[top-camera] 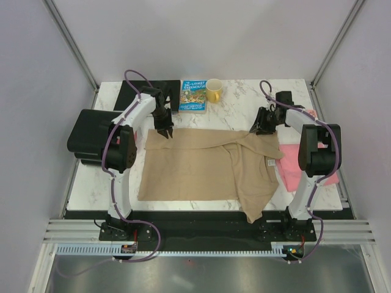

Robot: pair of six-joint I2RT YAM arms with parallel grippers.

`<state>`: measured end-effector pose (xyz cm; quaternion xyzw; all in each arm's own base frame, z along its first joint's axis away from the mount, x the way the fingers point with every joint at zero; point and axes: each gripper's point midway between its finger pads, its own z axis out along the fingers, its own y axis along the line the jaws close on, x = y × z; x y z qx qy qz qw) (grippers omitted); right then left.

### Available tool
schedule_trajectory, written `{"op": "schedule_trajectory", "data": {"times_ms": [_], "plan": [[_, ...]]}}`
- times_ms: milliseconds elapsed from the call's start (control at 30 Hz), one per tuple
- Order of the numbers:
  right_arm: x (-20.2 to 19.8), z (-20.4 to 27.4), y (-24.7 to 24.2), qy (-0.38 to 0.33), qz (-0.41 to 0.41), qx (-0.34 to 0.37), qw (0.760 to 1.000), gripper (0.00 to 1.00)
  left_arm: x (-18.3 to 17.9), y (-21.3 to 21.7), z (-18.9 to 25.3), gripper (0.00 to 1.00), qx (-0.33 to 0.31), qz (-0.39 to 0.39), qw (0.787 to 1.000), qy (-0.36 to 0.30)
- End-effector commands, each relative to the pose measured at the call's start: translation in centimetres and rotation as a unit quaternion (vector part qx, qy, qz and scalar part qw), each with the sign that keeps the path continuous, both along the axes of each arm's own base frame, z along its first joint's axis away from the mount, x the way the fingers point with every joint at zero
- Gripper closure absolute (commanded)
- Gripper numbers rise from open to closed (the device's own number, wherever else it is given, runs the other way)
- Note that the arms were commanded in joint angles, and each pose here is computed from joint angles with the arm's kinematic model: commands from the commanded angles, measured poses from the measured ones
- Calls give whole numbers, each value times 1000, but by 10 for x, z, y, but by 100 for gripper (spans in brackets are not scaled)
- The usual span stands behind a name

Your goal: Fold and stack the t-shirts

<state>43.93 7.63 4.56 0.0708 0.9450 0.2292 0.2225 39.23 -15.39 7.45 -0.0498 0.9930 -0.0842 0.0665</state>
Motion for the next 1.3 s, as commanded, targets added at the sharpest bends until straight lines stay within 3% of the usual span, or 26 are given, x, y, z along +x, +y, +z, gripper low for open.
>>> {"op": "schedule_trajectory", "data": {"times_ms": [0, 133, 300, 433, 800, 1267], "plan": [[4, 4, 4, -5, 21, 5, 1000, 55, 3, 0, 3, 72, 1, -20, 1000, -14], [-1, 0, 16, 3, 39, 2, 999, 58, 3, 1, 3, 73, 3, -20, 1000, -14], [-2, 3, 17, -3, 42, -6, 999, 86, 1, 3, 1, 73, 7, -19, 1000, -11], [-3, 14, 16, -14, 45, -11, 999, 99, 0, 3, 0, 73, 7, -18, 1000, -9], [-25, 67, 32, -44, 59, -1, 997, 100, 2, -1, -2, 73, -2, -11, 1000, -8], [-98, 52, 64, 45, 95, -6, 994, 100, 8, -4, 3, 73, -8, -7, 1000, -18]]}}
